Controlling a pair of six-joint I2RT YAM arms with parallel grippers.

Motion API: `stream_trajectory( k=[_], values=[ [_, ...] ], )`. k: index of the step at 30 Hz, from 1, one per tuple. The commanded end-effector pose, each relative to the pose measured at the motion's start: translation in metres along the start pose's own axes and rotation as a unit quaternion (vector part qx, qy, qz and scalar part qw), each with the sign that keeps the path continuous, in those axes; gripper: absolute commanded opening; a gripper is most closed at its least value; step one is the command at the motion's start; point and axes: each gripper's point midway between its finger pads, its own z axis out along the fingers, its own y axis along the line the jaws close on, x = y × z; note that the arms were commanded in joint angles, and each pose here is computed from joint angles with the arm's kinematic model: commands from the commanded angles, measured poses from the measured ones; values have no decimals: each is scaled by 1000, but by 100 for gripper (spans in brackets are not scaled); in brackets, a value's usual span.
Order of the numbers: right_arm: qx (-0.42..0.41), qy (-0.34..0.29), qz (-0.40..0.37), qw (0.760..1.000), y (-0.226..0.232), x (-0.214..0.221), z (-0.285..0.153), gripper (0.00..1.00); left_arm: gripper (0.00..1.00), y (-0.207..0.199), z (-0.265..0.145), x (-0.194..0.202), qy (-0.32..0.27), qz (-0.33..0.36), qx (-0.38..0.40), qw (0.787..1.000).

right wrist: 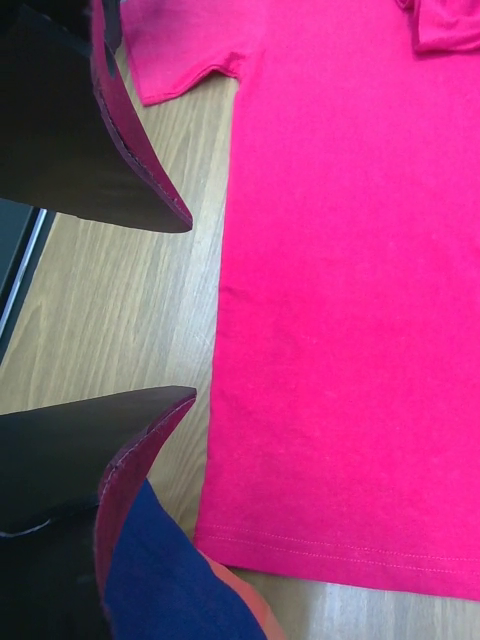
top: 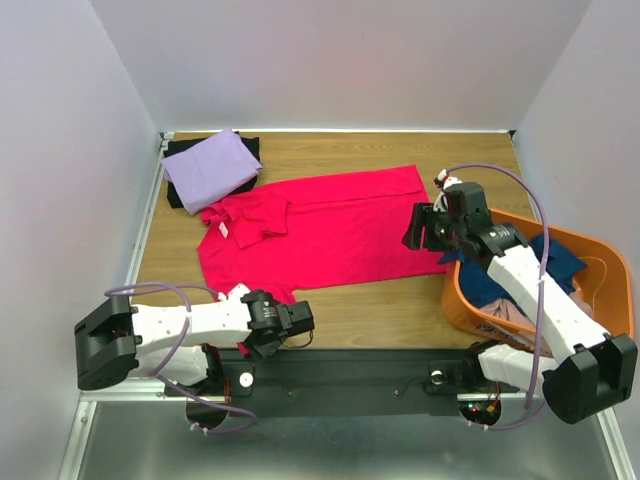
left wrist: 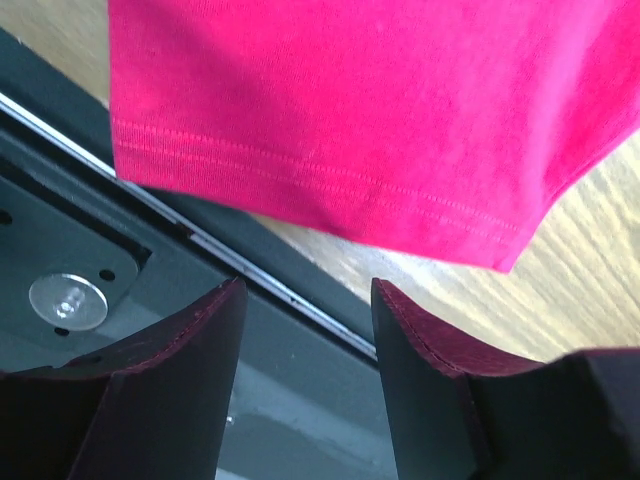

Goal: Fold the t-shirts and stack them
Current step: Fold the tshirt

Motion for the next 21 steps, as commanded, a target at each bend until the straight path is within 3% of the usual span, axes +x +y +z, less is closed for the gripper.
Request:
stream_trajectory(
  k=[1,21],
  values=[
    [-5,-5,-7,1000,2,-7,2,68,64,-19,5,-28,-55,-310,0,949],
    [5,7,-12,1000,-1,-8,11,69,62,-40,28,-46,-78,-306,7,949]
  ],
)
